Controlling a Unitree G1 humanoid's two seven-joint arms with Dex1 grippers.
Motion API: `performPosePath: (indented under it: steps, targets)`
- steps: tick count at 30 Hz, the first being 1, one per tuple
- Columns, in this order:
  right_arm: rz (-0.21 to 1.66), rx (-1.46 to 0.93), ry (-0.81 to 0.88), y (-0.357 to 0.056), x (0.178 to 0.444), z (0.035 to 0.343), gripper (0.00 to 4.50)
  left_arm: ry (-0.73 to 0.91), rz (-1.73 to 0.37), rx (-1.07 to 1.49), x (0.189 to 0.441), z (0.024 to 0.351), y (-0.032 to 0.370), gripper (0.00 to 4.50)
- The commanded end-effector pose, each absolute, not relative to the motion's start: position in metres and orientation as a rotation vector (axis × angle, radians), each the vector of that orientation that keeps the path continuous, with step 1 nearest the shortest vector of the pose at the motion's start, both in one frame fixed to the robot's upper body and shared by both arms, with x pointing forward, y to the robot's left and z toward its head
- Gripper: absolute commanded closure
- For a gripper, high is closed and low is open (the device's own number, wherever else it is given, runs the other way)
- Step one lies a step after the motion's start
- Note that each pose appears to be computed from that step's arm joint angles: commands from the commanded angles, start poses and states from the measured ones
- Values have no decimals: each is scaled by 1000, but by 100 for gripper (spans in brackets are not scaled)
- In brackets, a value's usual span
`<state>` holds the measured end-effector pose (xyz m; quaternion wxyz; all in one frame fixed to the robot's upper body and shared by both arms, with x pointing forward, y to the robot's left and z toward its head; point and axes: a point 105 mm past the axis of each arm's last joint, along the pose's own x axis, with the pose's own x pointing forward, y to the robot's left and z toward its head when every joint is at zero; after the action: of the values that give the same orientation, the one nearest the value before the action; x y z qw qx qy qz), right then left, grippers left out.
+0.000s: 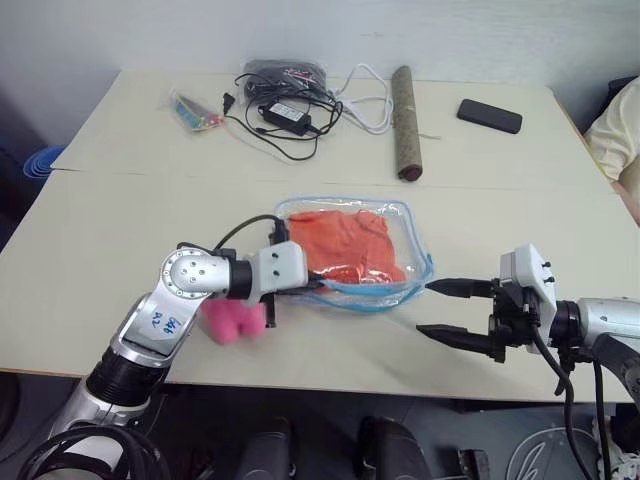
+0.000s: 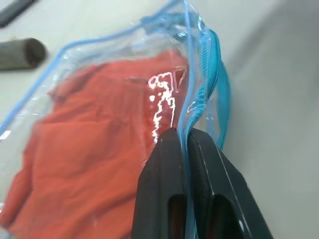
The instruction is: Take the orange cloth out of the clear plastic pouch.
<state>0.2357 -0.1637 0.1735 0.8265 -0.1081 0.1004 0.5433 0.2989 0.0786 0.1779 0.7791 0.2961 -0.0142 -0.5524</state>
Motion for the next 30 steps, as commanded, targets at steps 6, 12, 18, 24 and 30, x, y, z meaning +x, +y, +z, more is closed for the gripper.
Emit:
performPosePath:
  steps: [6, 12, 18, 24, 30]
  targets:
    - [1144, -577, 16, -127, 255, 168, 391, -81, -1117, 481, 294, 194, 73, 426]
    - [1035, -787, -126, -104, 281, 159, 447, -79, -1115, 478, 292, 191, 67, 426]
    - [903, -904, -194, -99, 302, 154, 413, -88, -1120, 467, 290, 194, 63, 426]
    - [782, -1072, -293, -97, 313, 151, 240, -102, -1135, 455, 288, 199, 58, 426]
    - [789, -1148, -309, -94, 315, 141, 178, -111, -1140, 445, 288, 202, 56, 426]
